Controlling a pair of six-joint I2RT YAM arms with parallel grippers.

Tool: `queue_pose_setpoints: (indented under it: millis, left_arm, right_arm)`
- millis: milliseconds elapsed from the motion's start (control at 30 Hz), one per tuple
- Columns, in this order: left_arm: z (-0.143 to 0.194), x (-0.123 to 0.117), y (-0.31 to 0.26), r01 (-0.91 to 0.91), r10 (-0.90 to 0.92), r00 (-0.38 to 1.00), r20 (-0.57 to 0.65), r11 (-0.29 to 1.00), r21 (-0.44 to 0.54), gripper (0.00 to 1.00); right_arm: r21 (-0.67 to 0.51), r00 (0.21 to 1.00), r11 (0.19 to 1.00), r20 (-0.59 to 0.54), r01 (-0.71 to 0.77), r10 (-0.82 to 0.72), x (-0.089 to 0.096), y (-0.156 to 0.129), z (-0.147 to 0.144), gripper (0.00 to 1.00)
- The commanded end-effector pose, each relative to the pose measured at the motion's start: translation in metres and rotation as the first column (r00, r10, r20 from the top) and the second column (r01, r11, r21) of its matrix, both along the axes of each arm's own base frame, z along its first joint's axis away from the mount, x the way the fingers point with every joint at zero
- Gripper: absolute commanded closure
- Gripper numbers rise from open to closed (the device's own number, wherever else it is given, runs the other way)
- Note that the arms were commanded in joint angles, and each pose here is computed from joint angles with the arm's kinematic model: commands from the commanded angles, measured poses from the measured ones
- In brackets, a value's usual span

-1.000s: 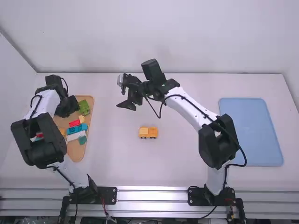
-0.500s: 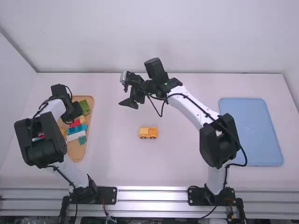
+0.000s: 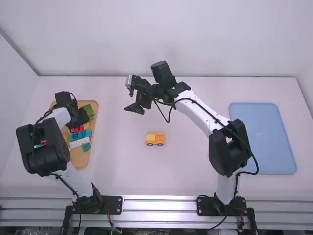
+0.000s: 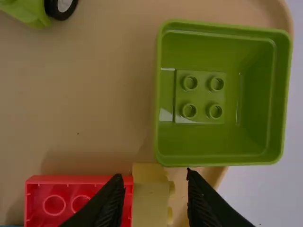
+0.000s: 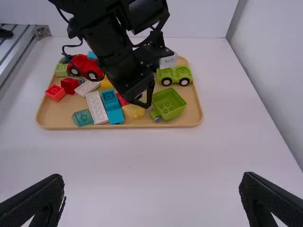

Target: Assemble lego blocks to make yellow taxi

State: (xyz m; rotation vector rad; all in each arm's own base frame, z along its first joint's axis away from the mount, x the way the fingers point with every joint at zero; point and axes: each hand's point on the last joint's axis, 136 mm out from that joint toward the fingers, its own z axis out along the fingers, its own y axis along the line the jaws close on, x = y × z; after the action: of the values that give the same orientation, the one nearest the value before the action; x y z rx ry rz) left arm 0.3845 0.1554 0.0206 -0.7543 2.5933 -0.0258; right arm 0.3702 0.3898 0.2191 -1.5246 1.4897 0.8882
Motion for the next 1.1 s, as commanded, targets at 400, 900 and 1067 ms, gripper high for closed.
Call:
queue_pose_setpoints:
  millis: [400, 900, 1067]
  left_arm:
    - [-0.022, 0.002, -0.004, 0.035, -0.035, 0.999, 0.001, 0.999, 0.028, 0.69]
    - [-0.028, -0.012, -0.013, 0.010, -0.013, 0.995, -0.096, 0.999, -0.034, 0.60]
    - [-0.026, -0.017, -0.014, -0.007, 0.001, 0.992, -0.125, 0.999, -0.049, 0.62]
  right_arm:
    - [0.013, 1.000, 1.000, 0.011, -0.002, 0.002, 0.004, 0.003, 0.007, 0.02]
    - [0.013, 1.000, 1.000, 0.011, -0.002, 0.002, 0.004, 0.003, 0.007, 0.01]
    - [0.013, 1.000, 1.000, 0.011, -0.002, 0.002, 0.004, 0.003, 0.007, 0.02]
